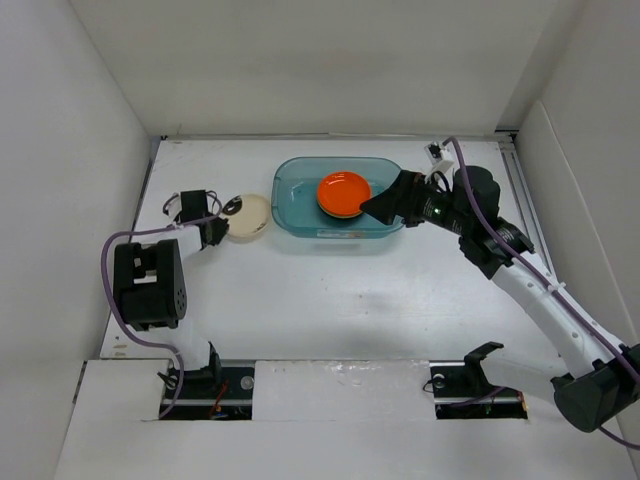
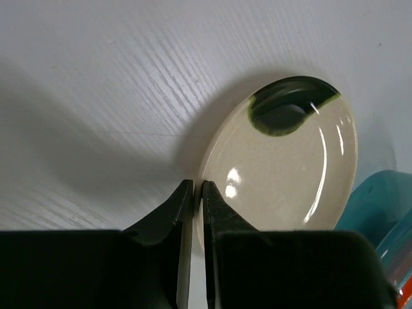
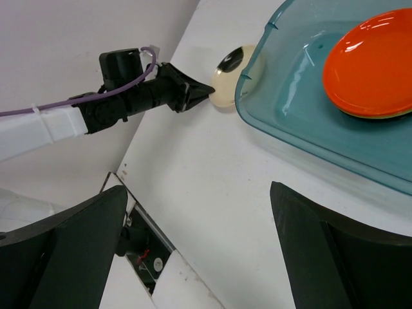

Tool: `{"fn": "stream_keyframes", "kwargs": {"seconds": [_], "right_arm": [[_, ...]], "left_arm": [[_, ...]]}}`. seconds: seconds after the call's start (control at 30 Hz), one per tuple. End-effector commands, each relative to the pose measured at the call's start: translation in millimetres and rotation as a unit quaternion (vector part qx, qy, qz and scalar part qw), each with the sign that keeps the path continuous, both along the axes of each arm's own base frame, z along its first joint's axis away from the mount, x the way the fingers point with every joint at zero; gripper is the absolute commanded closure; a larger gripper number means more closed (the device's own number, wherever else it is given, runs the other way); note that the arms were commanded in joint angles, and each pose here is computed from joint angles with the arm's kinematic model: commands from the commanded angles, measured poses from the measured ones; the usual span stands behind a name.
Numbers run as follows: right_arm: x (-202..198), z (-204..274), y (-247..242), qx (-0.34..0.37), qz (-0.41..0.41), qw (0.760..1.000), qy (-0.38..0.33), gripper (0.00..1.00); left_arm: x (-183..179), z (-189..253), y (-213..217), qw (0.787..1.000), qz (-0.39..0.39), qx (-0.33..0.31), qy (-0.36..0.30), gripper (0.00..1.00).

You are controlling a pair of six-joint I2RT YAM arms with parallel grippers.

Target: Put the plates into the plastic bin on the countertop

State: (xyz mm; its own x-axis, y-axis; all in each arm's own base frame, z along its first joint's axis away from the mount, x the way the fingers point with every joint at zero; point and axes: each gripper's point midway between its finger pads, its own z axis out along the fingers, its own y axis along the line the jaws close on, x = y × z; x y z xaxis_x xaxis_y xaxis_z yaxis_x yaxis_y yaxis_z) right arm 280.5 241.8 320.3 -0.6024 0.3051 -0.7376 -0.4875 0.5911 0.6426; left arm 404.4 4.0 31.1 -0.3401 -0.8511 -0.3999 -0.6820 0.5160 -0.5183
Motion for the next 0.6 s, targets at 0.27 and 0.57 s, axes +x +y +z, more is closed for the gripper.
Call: {"fn": "stream_keyframes", "kwargs": {"seconds": [0.27,0.57], "right_arm": [[3,22,3,0.025,-0.005,0.999,-0.028,0.04],[22,8,-16,0.034,-0.06,0.998,-0.001,0.04]], "left_arm": [[-14,112,27,0.99,0.068,0.071,-0.103,1.0],[23,204,-82,0.965,-0.116,0.053,-0.23,1.0]]}}
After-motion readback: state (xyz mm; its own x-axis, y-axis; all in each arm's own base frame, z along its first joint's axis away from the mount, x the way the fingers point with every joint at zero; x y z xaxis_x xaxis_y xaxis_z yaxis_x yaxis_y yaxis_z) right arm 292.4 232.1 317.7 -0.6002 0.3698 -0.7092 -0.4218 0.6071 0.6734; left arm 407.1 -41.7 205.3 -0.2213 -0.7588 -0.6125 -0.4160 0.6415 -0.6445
